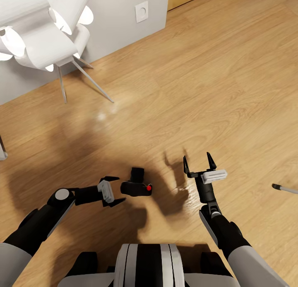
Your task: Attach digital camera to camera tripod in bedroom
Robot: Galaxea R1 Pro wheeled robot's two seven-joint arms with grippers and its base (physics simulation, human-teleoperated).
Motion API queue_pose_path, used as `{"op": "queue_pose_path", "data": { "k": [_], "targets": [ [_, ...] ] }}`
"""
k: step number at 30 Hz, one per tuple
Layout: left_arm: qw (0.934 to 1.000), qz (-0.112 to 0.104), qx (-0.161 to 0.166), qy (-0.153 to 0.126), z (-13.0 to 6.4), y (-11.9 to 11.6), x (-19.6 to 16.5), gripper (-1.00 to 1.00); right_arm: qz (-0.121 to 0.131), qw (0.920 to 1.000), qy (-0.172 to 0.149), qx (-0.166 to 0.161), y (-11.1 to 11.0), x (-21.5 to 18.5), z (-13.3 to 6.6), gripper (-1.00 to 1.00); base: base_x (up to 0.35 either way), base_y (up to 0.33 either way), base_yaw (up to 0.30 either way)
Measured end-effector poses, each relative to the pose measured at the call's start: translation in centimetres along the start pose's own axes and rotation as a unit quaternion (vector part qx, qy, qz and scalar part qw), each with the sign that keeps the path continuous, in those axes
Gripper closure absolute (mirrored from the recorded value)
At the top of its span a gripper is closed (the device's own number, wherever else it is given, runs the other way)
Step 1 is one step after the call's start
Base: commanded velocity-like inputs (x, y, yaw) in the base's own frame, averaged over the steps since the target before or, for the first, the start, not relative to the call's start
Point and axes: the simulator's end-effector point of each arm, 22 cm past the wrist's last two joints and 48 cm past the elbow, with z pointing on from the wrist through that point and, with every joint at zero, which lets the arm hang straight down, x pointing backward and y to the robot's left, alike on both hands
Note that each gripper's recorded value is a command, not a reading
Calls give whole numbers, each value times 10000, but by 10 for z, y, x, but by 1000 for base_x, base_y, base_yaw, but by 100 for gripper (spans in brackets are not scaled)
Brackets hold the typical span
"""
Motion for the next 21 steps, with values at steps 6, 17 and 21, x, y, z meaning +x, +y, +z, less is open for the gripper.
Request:
{"op": "queue_pose_path", "data": {
  "k": [6, 17, 21],
  "targets": [
    [9998, -20, -177, 25, 0, 8, 3, -100, 0, 10000, 0, 0, 0, 0, 0, -100, 0, 0, 0],
    [9996, -22, -281, 29, 0, 12, 3, -100, 0, 10000, 0, 0, 0, 0, 0, -100, 0, 0, 0],
    [9995, -24, -304, 26, 1, 13, 3, -100, 0, 10000, 0, -1, 0, 0, 0, -100, 0, 0, 0]
  ]
}}
